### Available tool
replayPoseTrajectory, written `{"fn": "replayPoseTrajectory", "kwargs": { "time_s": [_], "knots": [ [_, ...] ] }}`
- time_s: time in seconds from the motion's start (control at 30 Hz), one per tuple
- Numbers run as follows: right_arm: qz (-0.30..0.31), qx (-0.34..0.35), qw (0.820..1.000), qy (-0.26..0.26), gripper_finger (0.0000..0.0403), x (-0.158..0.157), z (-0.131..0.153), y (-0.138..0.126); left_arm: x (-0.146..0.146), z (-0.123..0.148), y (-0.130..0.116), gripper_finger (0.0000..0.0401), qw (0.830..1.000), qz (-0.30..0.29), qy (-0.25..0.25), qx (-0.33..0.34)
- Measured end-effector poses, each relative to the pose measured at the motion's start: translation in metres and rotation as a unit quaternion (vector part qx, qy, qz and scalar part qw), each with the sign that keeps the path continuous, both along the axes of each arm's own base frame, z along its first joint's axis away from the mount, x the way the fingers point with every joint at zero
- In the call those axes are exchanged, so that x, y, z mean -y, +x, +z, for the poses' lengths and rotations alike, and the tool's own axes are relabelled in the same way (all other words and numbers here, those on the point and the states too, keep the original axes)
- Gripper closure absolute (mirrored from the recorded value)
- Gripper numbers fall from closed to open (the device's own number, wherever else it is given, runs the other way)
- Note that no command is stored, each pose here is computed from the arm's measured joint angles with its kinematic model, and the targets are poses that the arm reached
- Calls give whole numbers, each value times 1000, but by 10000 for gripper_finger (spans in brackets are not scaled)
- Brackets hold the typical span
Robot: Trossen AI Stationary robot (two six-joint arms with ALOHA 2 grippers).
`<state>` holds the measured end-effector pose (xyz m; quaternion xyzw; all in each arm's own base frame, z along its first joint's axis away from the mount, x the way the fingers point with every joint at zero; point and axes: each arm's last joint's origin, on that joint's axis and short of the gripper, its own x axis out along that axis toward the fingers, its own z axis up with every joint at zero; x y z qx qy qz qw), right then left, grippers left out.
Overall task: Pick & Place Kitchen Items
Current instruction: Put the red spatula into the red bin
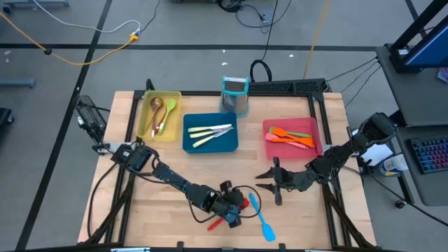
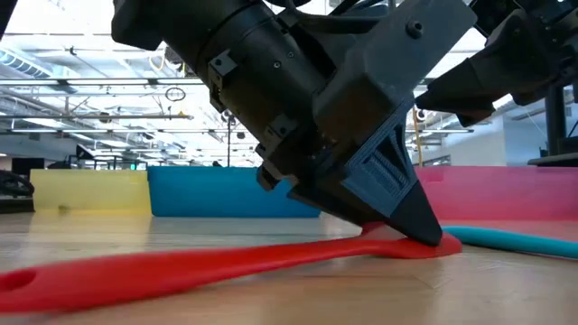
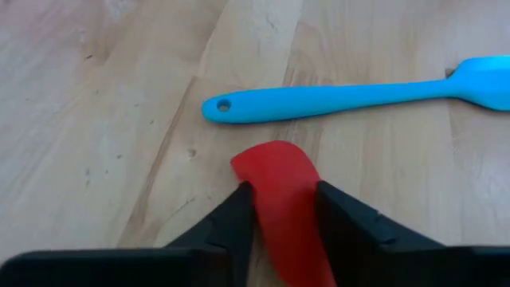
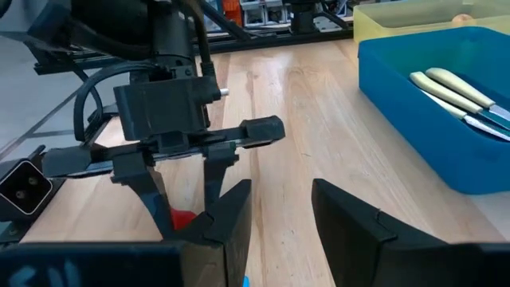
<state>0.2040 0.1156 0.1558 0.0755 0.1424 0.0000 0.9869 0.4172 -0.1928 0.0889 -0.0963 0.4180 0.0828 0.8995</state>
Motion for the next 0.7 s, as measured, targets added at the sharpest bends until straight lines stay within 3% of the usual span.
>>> {"fn": "replayPoseTrajectory", "kwargs": {
  "time_s": [0.3,0.7],
  "knots": [
    [-4,-1,1000,12,277,0,0,0,-4,1,3,362,1000,-14,-2,2],
    [-2,-8,1000,8,277,-1,-5,1,-2,10,3,393,999,-33,-14,12]
  ]
}}
